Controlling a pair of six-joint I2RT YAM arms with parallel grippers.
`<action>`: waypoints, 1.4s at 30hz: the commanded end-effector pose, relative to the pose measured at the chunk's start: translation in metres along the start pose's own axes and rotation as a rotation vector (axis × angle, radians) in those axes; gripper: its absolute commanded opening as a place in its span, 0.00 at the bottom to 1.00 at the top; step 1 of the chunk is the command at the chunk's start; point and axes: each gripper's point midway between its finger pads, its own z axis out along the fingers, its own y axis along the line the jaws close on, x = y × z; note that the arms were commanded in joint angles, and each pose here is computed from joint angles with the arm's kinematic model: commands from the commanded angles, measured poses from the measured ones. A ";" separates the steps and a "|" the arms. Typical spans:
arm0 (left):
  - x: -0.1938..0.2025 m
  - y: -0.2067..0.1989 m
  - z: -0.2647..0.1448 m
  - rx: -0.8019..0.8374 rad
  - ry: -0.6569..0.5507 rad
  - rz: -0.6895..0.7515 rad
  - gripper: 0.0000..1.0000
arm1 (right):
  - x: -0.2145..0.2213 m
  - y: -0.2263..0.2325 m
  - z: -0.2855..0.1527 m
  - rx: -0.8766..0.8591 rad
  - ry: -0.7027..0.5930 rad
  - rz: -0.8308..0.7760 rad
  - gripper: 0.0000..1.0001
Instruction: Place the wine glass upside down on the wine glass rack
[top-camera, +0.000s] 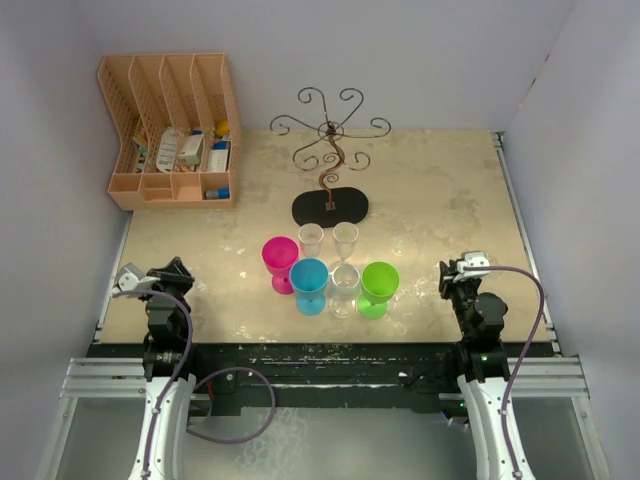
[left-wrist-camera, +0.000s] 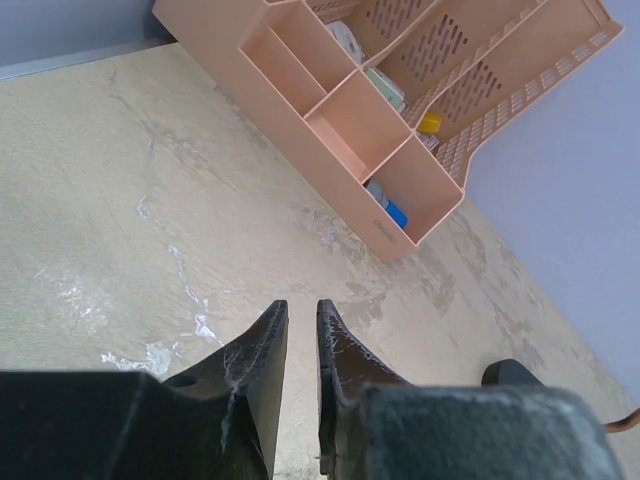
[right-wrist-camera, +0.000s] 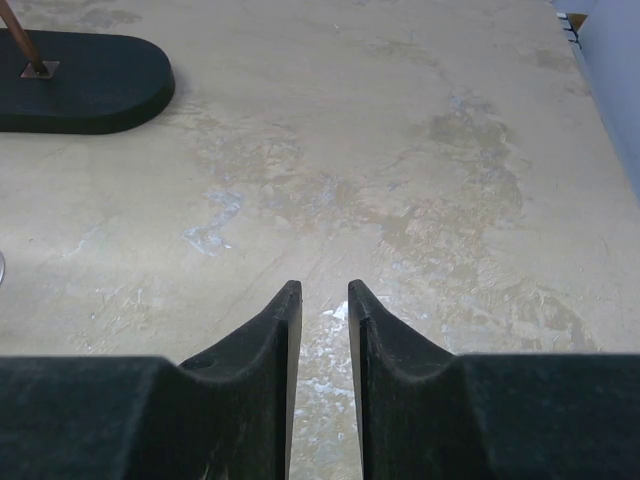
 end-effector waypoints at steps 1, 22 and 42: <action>0.003 -0.002 0.000 0.015 0.018 0.042 0.24 | -0.013 0.004 0.000 -0.026 -0.029 -0.009 0.31; 0.071 -0.004 -0.005 0.227 0.323 0.614 0.93 | -0.169 0.058 -0.040 -0.346 -0.315 -0.139 0.93; 0.070 -0.032 -0.004 0.398 0.266 0.834 0.08 | -0.287 0.062 -0.118 -0.372 -0.762 -0.399 0.99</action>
